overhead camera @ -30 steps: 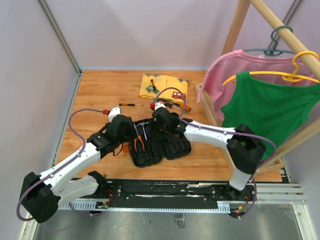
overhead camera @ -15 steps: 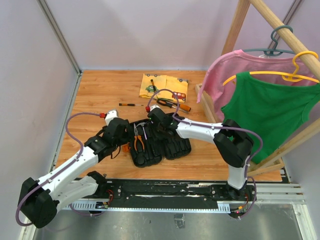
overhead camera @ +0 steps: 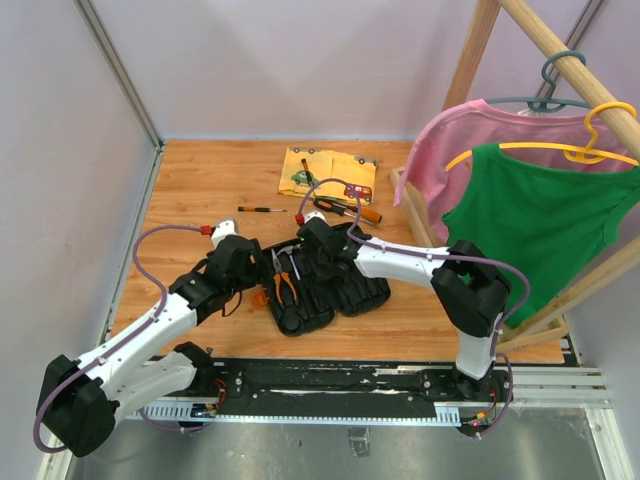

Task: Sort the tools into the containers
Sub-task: Move the storage box to the center of the board, then adjust the pliers in the storage box.

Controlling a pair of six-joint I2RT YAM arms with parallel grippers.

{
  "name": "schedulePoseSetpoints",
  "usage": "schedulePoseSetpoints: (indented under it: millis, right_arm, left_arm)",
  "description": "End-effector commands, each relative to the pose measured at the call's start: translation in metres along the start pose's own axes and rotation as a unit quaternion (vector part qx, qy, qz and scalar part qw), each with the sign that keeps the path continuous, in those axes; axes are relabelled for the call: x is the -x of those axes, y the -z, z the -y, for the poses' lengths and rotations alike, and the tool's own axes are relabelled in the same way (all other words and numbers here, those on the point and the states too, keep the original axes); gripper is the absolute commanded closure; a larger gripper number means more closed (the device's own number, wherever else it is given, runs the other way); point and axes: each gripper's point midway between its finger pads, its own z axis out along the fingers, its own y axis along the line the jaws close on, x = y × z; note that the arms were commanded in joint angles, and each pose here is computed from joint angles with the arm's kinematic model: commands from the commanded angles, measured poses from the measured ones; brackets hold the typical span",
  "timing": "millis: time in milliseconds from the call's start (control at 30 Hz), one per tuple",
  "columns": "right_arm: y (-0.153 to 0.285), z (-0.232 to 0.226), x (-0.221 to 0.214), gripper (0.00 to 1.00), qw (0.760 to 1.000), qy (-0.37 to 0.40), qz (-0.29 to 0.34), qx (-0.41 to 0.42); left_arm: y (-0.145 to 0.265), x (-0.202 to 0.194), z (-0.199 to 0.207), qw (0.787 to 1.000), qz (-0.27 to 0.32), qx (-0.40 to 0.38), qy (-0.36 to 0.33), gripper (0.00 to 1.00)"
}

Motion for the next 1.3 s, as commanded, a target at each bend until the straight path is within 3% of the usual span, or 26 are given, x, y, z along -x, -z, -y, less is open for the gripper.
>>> schedulePoseSetpoints:
  millis: [0, 333, 533, 667, 967, 1267]
  right_arm:
    - [0.013, 0.042, -0.054, 0.77, 0.994, 0.020, -0.075, -0.073]
    - [0.037, 0.052, -0.077, 0.76, 0.995, 0.013, -0.080, -0.066]
    - [0.055, 0.039, -0.054, 0.60, 0.999, 0.003, -0.024, -0.024]
    - [0.063, 0.022, -0.040, 0.55, 0.999, -0.022, 0.014, 0.027]
    - [0.074, 0.018, -0.036, 0.52, 0.996, -0.052, 0.054, 0.049]
    - [0.074, 0.022, -0.040, 0.52, 0.997, -0.055, 0.048, 0.040]
  left_arm:
    - [-0.006, -0.003, 0.003, 1.000, -0.001, -0.012, -0.007, 0.25]
    - [-0.017, -0.010, 0.022, 0.998, -0.026, -0.046, -0.030, 0.26]
    - [-0.023, -0.013, 0.039, 0.995, -0.031, -0.085, -0.030, 0.26]
    - [-0.028, -0.016, 0.055, 0.992, -0.043, -0.113, -0.022, 0.24]
    - [-0.042, -0.022, 0.062, 0.994, -0.054, -0.097, -0.014, 0.10]
    - [-0.057, -0.026, 0.066, 0.995, -0.061, -0.084, -0.009, 0.07]
